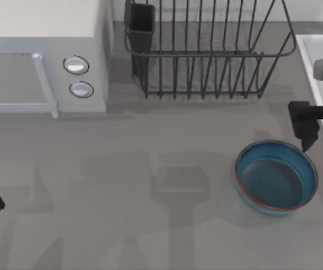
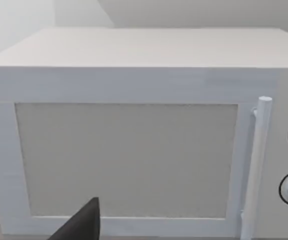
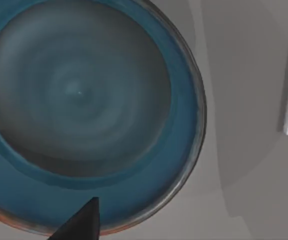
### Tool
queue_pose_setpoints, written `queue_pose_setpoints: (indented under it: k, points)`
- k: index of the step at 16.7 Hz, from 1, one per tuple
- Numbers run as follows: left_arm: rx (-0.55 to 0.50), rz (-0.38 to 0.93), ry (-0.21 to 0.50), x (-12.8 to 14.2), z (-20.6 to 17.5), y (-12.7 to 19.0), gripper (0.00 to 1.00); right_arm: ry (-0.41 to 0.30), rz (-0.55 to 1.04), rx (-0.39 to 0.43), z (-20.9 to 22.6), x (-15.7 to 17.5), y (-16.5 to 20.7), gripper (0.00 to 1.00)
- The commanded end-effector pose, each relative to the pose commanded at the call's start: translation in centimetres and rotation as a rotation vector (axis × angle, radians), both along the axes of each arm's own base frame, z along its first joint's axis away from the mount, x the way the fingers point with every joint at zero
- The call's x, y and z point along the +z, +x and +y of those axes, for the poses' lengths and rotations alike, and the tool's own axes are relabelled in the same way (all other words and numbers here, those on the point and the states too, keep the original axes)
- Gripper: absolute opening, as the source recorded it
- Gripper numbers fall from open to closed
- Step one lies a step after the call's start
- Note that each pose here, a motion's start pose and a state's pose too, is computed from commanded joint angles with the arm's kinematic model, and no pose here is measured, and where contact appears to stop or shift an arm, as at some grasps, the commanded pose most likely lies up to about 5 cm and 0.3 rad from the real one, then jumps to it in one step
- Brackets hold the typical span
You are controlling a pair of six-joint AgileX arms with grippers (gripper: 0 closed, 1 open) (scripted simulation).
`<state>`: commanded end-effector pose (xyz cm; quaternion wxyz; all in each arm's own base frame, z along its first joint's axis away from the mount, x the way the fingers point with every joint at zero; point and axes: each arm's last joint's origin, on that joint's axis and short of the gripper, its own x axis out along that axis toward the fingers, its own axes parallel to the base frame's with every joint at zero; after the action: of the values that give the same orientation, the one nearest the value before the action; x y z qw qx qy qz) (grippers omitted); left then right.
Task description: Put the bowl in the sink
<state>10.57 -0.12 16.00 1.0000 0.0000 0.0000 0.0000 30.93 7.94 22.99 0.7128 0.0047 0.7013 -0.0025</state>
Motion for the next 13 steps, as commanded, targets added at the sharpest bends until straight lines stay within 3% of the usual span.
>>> queue_pose_setpoints:
  k: [8,13]
  points:
    - [0.000,0.000,0.000,0.0,0.0,0.0,1.00,-0.004,0.018,-0.002,0.1,-0.6,0.4,1.00]
    - [0.000,0.000,0.000,0.0,0.0,0.0,1.00,-0.002,0.009,0.000,0.3,-5.8,0.9,1.00]
